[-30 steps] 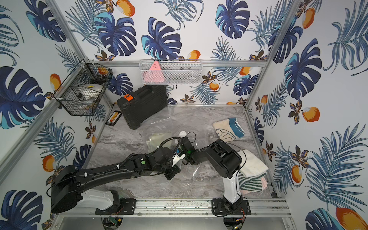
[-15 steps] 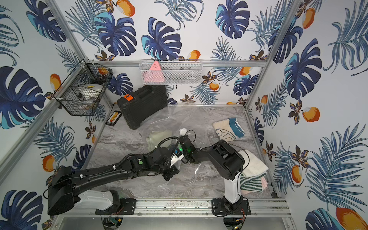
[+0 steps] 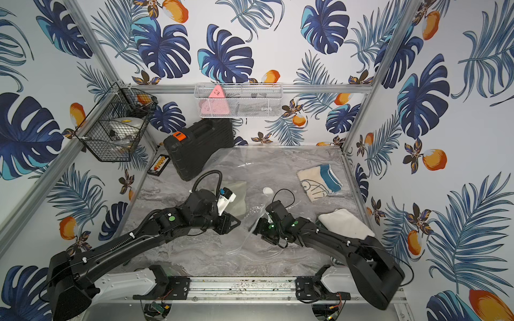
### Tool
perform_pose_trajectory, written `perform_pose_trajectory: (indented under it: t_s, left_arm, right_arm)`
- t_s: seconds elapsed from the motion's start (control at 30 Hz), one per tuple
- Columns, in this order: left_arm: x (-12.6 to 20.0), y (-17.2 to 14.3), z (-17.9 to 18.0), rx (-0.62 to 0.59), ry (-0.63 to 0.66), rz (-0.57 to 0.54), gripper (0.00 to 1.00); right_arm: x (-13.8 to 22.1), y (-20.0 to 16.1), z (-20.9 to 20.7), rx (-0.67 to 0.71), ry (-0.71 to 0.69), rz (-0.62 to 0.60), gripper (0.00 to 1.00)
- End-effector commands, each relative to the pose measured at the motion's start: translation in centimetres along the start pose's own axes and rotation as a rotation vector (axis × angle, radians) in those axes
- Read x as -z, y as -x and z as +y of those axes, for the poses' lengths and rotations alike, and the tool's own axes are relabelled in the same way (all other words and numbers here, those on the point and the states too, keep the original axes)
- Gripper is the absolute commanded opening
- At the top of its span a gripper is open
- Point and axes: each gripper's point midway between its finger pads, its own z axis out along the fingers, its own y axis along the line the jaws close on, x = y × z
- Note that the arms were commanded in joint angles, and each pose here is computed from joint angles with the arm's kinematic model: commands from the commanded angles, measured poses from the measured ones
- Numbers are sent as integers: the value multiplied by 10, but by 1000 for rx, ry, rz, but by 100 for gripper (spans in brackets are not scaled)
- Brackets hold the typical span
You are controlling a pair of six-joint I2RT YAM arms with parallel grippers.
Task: Place the folded towel into the vacuum bag
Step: Place the towel in the vacuum bag, then adjust the vacuum bag at the center of the board.
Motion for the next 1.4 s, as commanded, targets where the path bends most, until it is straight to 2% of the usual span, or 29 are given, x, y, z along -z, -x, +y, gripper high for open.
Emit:
perform_pose_trajectory:
  t_s: [0.0,0.17,0.33,0.5,0.57,0.63,0.77,0.9,1.0,1.13,1.23,1.3,1.37]
  left_arm:
    - [-16,29,1,81,-4,-77,41]
    - [-56,31,38,128,141,-91,39]
    - [-97,4,75,178,249,-19,39]
    - [-118,-30,122,222,392,72,39]
    - [-121,-38,136,239,441,100,39]
    - [-121,-40,148,244,484,119,39]
    - [-113,-30,178,251,578,129,40]
    - [-101,-10,203,218,664,124,41]
    - [-87,9,213,182,714,105,41]
    - [-59,46,195,101,714,43,42]
    - [-47,68,134,-14,554,-28,43]
    - [-48,68,91,-89,439,-30,43]
    - [-49,62,68,-55,340,-29,43]
  right_arm:
    - [29,-7,-37,-30,-168,-40,73]
    - [78,-5,-24,24,-190,-98,69]
    - [111,-7,10,105,-133,-82,70]
    - [133,-14,56,189,-10,-21,73]
    - [141,-16,71,210,39,-6,76]
    - [144,-18,74,229,20,20,78]
    - [142,-29,73,256,5,100,79]
    - [186,-19,109,314,95,5,78]
    - [199,9,101,333,-28,-95,77]
    - [177,63,66,277,-218,-214,73]
    - [144,95,48,227,-266,-226,67]
    - [115,108,38,213,-289,-215,64]
    - [79,115,28,190,-281,-184,61]
